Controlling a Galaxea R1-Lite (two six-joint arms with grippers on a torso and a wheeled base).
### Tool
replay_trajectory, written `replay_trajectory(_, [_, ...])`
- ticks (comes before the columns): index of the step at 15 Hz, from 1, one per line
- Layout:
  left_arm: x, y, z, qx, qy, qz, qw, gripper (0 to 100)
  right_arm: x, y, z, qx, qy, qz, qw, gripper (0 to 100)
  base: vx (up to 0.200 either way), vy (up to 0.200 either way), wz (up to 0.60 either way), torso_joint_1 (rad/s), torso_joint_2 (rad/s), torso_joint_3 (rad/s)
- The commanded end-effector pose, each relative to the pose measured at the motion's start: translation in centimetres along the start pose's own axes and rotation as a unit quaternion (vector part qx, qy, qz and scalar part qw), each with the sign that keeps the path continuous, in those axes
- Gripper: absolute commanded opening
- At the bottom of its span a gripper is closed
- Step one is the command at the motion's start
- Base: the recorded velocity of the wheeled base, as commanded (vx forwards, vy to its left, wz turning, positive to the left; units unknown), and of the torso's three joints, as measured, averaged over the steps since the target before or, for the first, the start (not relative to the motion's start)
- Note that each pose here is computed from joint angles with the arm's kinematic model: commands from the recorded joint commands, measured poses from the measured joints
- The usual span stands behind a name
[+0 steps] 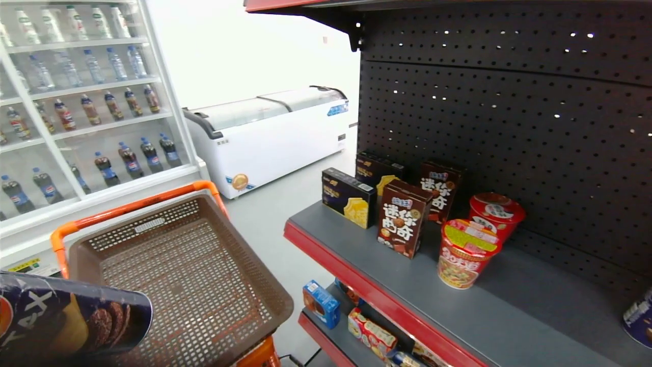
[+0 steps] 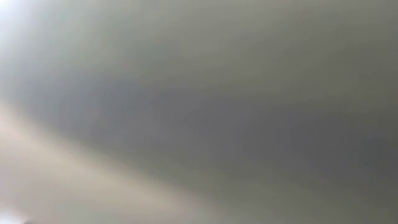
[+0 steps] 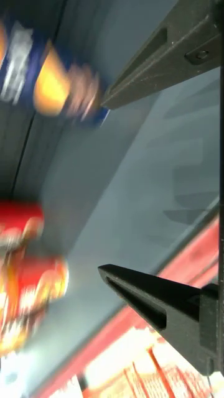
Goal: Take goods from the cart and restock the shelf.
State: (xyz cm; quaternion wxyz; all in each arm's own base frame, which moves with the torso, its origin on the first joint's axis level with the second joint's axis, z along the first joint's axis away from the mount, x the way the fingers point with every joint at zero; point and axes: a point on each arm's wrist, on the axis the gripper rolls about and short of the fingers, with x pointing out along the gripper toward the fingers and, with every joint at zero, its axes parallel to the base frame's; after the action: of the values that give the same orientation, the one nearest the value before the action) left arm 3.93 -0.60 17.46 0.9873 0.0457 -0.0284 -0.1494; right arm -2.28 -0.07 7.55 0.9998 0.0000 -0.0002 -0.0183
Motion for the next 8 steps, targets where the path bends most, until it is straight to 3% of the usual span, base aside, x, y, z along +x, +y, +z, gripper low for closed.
replay_trajectory(1, [-0.07, -0.03, -0.04, 0.001, -0.002, -0.001, 1.0000, 0, 0.00, 0.00, 0.00, 0.000, 0.000, 0.000, 1.000, 100, 0.000, 0.000, -0.60, 0.012, 0.01, 0.002])
replay_trajectory(8, [-0.53, -0.25, -0.72, -0.001, -0.002, -0.001, 1.0000, 0, 0.00, 0.00, 0.00, 0.000, 0.000, 0.000, 1.000, 100, 0.000, 0.000, -0.60, 0.002, 0.01, 0.002])
